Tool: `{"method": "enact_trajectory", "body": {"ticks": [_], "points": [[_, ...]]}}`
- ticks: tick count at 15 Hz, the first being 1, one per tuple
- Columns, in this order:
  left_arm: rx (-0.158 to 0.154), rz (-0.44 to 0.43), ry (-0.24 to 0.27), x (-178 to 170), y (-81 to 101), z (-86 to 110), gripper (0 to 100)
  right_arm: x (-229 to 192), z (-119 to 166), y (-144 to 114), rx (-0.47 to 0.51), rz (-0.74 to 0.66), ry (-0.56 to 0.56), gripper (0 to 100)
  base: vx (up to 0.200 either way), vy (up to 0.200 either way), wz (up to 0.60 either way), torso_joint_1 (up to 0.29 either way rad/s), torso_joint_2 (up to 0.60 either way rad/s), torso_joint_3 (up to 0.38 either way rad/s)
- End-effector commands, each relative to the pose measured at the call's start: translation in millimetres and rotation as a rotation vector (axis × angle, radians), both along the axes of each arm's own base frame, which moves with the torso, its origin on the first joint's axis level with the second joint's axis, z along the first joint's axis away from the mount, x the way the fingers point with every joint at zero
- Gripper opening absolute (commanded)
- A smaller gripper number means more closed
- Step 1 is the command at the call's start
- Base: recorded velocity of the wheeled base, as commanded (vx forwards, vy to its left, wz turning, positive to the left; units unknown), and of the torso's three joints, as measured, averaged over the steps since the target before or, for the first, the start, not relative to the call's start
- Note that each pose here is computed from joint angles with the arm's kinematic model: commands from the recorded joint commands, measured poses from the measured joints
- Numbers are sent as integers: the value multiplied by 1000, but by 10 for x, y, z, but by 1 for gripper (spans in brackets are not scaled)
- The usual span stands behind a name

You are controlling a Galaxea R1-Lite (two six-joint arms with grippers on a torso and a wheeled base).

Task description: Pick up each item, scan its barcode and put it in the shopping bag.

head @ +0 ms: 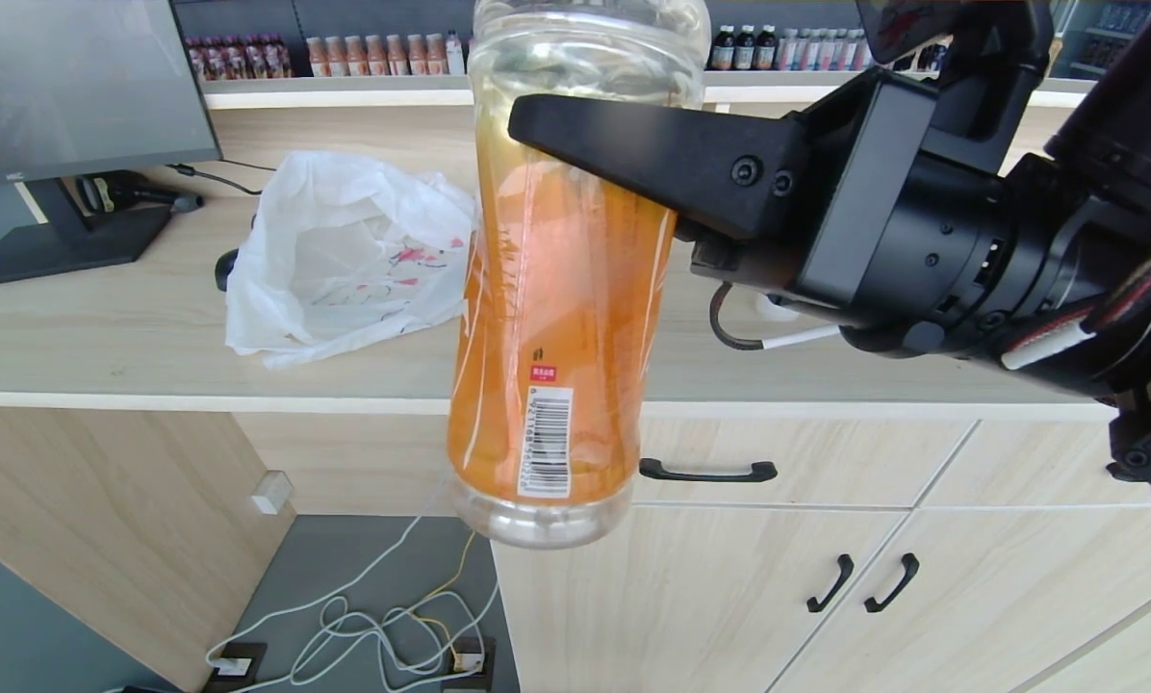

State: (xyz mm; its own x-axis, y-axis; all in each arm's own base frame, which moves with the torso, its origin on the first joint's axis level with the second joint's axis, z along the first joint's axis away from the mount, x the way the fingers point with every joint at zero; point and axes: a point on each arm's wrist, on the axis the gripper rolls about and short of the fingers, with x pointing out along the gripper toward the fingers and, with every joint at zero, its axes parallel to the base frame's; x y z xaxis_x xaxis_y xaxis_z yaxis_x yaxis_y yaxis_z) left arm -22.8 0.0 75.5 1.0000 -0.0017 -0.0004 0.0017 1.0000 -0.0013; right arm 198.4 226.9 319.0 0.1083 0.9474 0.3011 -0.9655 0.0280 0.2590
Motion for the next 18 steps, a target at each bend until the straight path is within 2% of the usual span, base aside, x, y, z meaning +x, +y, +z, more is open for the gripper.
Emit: {"method": "enact_trajectory", "body": {"ticks": [1,9,12,14,18], "points": [[0,0,0,0,0,0,0,6,-5,3,0,-1,-1,0,0,0,0,0,0,0],[0,0,0,0,0,0,0,8,-86,-46,-24,-44,-30,0,0,0,0,0,0,0],[0,0,0,0,0,0,0,-83,-167,-235,-38,-151,-31,0,0,0,0,0,0,0],[0,0,0,0,0,0,0,-120,-214,-351,-36,-284,-23,0,0,0,0,0,0,0],[0,0,0,0,0,0,0,-266,-362,-574,-92,-438,-85,0,0,0,0,0,0,0]]}}
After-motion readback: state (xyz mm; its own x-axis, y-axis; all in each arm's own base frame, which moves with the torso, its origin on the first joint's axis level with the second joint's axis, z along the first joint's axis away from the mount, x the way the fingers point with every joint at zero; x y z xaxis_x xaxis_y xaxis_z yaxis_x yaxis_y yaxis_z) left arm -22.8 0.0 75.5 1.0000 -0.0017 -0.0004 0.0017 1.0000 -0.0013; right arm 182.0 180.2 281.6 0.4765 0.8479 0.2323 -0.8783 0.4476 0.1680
